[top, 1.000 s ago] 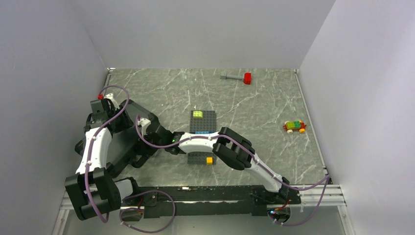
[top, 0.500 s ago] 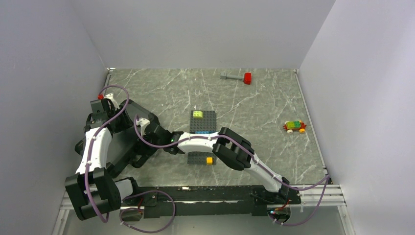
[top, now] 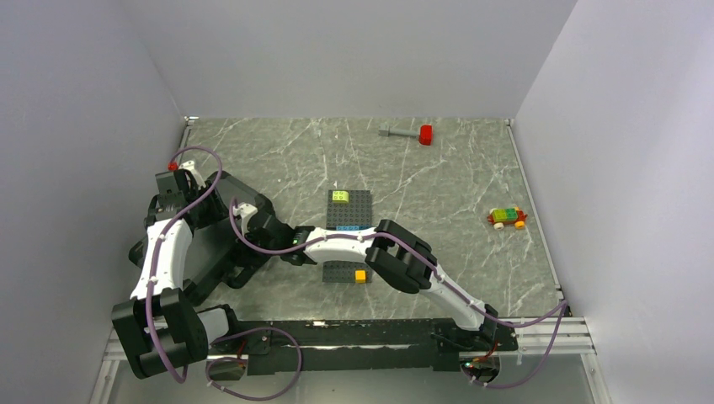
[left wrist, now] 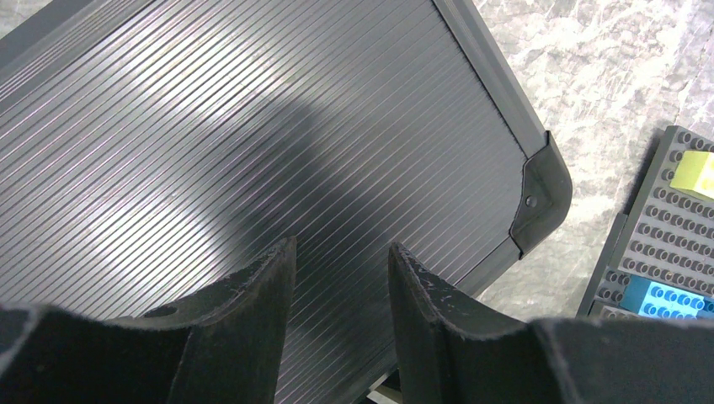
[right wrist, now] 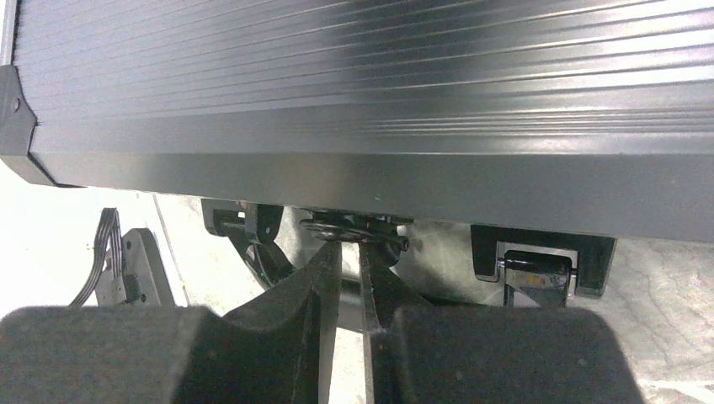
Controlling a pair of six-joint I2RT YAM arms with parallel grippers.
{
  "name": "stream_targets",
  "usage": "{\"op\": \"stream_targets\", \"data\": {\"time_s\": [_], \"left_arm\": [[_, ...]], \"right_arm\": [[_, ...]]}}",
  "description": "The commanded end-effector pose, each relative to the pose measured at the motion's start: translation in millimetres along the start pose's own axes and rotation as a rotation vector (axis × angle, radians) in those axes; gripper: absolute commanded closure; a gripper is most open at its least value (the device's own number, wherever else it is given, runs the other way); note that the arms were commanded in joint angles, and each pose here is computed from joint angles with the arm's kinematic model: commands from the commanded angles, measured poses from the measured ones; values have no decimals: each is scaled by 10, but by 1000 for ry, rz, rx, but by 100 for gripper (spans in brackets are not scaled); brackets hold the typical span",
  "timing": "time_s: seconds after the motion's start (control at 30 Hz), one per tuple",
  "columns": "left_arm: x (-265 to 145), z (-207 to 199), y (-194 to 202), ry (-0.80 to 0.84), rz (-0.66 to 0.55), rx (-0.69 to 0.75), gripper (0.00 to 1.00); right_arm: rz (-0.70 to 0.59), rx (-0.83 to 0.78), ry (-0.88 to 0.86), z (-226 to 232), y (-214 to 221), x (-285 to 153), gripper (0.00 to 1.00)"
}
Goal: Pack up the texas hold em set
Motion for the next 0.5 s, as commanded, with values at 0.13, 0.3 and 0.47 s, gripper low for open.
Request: {"op": "stream_targets", "data": {"time_s": [0.13, 0.3, 0.47], "left_arm": [[0, -3, 361, 13, 182, -38, 50], [1, -4, 361, 13, 182, -38, 50], [0, -4, 361, 14, 182, -38, 50]], "right_arm": [[40, -22, 262, -634, 362, 204, 81], [38, -22, 270, -653, 372, 205, 81], [38, -25, 281, -678, 386, 224, 82]]}}
Point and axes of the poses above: each gripper's point midway between its finger pads, its own x axis out along the fingers, its own z axis along the line the jaws close on, y = z × x, the point moved 8 cm from there along -x, back along the fingers, and after that the axes turned 3 degrees about x, right-handed, at the moved point
